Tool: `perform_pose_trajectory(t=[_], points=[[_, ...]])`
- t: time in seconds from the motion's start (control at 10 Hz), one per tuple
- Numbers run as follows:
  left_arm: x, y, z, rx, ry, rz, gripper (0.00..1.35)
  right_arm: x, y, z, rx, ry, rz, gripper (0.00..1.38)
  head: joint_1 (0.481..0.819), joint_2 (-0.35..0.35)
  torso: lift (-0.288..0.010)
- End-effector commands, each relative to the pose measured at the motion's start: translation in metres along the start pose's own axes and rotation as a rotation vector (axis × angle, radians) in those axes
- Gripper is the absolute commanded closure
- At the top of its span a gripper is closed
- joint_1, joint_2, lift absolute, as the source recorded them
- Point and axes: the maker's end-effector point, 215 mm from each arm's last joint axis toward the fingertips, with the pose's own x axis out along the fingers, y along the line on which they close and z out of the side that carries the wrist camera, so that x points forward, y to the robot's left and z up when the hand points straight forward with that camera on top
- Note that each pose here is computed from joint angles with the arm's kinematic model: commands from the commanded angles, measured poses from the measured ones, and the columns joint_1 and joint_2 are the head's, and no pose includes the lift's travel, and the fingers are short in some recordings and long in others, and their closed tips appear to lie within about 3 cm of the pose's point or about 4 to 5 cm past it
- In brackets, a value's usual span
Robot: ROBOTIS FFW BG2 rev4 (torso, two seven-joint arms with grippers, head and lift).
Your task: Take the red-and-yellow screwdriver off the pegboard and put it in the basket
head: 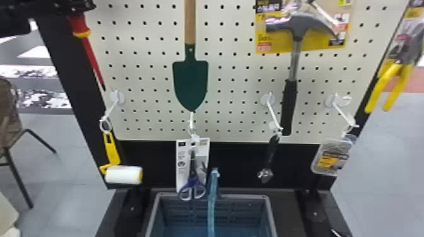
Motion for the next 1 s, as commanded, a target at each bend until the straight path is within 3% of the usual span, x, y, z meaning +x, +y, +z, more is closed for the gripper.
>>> perform_pose_trajectory(t=[0.0, 0.9], points=[[-0.0001, 0.0001, 0.0013, 0.002, -0.002, 0.000, 1.19, 0.0004, -0.0002, 0.0007, 0.000, -0.002, -0.001, 0.48, 0.549, 0.000, -0.100], [0.0003, -0.0019, 0.0002, -0.003, -0.005, -0.006, 1.19, -0.0005, 0.0006, -0.0030, 0.004, 0.005, 0.000, 0.48, 0.549, 0.000, -0.100]])
